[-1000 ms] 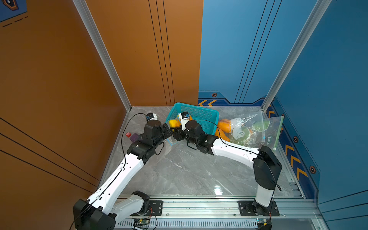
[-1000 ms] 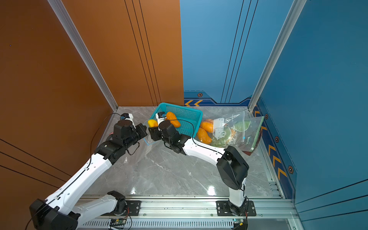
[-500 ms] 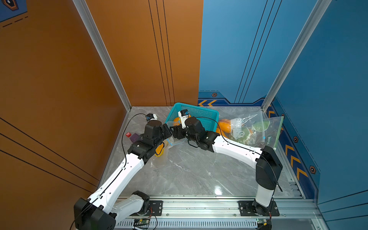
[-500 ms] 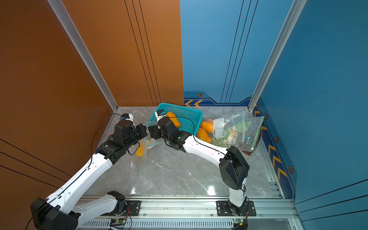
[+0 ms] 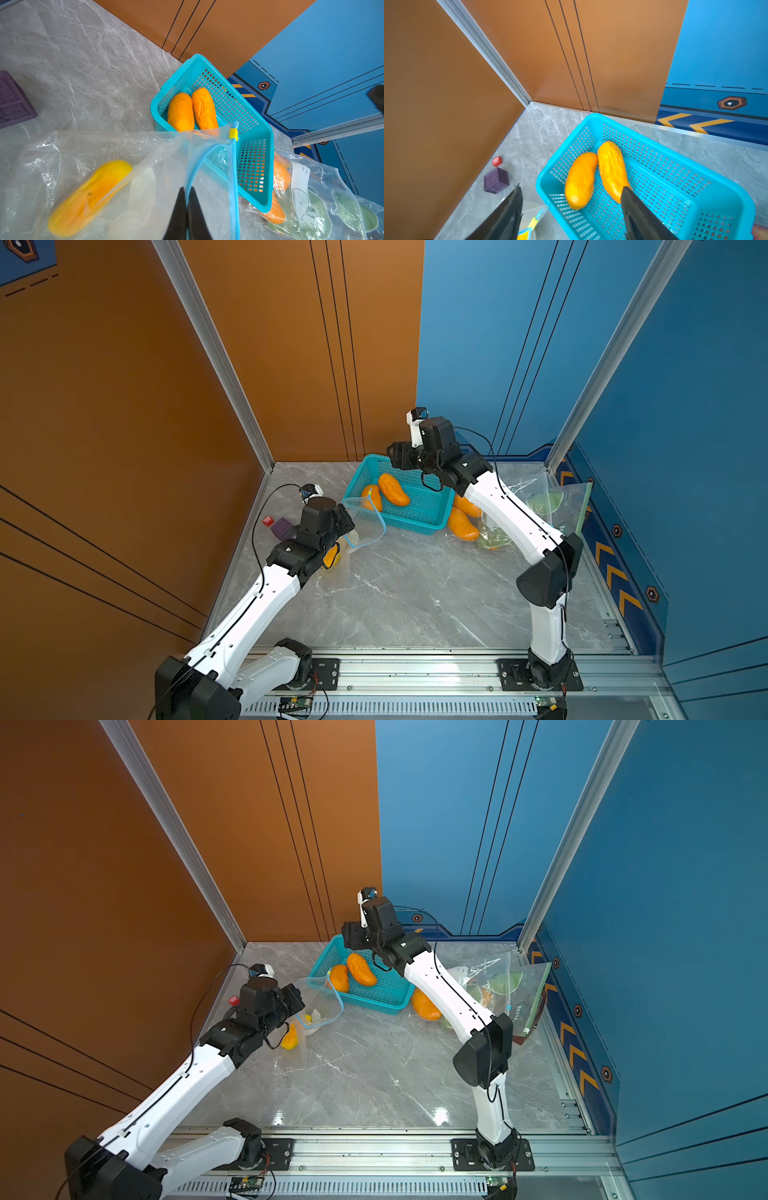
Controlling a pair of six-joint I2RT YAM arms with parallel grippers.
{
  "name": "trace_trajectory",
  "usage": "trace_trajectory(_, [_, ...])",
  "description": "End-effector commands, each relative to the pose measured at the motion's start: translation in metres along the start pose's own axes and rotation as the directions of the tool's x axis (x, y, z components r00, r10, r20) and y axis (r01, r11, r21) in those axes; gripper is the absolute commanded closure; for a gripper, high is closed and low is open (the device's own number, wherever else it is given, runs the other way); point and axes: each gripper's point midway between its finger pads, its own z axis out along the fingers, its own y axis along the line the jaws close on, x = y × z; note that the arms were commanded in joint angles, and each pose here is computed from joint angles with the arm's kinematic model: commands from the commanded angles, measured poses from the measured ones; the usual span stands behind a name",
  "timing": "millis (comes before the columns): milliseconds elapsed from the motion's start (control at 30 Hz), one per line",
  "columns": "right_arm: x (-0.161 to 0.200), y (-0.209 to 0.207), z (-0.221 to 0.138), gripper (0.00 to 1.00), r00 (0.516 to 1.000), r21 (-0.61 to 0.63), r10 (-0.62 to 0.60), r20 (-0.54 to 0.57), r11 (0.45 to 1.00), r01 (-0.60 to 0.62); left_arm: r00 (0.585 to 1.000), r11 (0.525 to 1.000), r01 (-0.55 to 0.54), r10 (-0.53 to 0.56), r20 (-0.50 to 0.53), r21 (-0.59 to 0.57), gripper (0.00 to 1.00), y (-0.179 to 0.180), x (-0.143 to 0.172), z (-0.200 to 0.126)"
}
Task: Place the mango in a zip-top bag and seal the zipper
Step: Place the mango in the zipper food storage bag, then pick up the mango from the basket.
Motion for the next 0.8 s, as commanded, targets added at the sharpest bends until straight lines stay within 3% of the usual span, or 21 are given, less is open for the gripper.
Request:
trace_trajectory(0, [0.085,-0.042,0.054,0.25,0.957,0.054,-0.041,-0.289,0.997,0.059,0.999,0.999,0.006,-0.004,0.045,-0.032,1.0,0.01,-0.008,-0.003])
trace_trajectory(200, [0.115,-0.066,0.102,0.17,0.939,0.05,-0.066,-0.339,0.995,0.088,0.999,1.0,-0.001,0.002,0.036,-0.028,1.0,0.009,-0.008,-0.001])
trace_trajectory(500, [0.174,-0.083,0.154,0.15,0.9,0.058,-0.146,-0.41,0.981,0.185,1.0,0.999,-0.002,0.002,0.019,-0.034,1.0,0.012,-0.003,0.002])
trace_trajectory(600, [0.177,-0.086,0.164,0.06,0.903,0.062,-0.159,-0.399,0.978,0.199,1.0,0.999,0.0,0.001,0.017,-0.033,1.0,0.012,-0.002,0.002])
trace_trajectory(767, [0.177,-0.094,0.177,0.06,0.915,0.076,-0.172,-0.366,0.974,0.213,1.0,1.0,0.008,-0.008,0.007,-0.027,1.0,0.012,0.0,0.002])
